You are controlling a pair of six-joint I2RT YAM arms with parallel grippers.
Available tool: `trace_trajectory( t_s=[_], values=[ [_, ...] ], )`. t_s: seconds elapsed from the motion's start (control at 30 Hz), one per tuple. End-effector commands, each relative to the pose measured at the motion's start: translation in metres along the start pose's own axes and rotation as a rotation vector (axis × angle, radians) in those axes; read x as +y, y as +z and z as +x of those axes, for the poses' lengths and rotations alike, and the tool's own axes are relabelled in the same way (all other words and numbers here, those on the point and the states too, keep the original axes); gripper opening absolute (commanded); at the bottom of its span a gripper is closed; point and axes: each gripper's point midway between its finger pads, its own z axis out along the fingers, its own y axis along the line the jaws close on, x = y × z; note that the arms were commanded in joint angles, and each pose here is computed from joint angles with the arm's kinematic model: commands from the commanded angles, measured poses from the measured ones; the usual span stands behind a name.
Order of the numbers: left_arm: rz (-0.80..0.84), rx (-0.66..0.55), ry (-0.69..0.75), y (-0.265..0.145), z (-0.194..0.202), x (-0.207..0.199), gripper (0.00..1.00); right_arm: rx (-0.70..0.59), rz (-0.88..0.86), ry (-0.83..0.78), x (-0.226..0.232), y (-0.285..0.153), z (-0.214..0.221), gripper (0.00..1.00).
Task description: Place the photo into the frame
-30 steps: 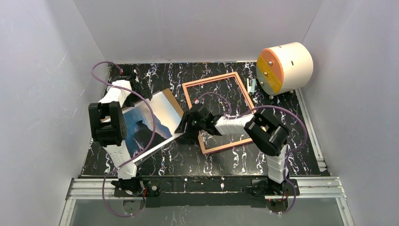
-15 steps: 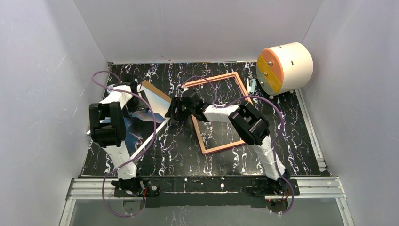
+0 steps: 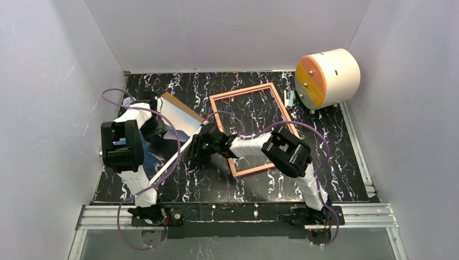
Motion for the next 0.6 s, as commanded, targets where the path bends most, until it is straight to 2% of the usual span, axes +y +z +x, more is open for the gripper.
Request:
trace_trajectory(
  t_s=[0.0, 0.1, 0.2, 0.47, 0.57],
  values=[
    [-0.121, 0.026, -0.023, 0.002, 0.016, 0.027, 0.51, 0.011, 0.024, 0.113, 0.001, 0.024, 0.023, 0.50],
    [-0.137, 0.063, -0.015, 0.009, 0.024, 0.029, 0.51, -0.084, 0.074, 0.128, -0.008, 0.031, 0.022, 0.50],
    [-0.148, 0.099, -0.008, 0.014, 0.032, 0.030, 0.51, -0.104, 0.091, 0.175, -0.014, 0.043, 0.024, 0.53],
    [-0.150, 0.154, 0.008, 0.022, 0.039, 0.028, 0.51, -0.079, 0.199, 0.289, -0.039, 0.065, 0.036, 0.56],
    [-0.151, 0.177, 0.019, 0.025, 0.044, 0.027, 0.51, -0.054, 0.271, 0.378, -0.048, 0.065, 0.045, 0.56]
  ],
)
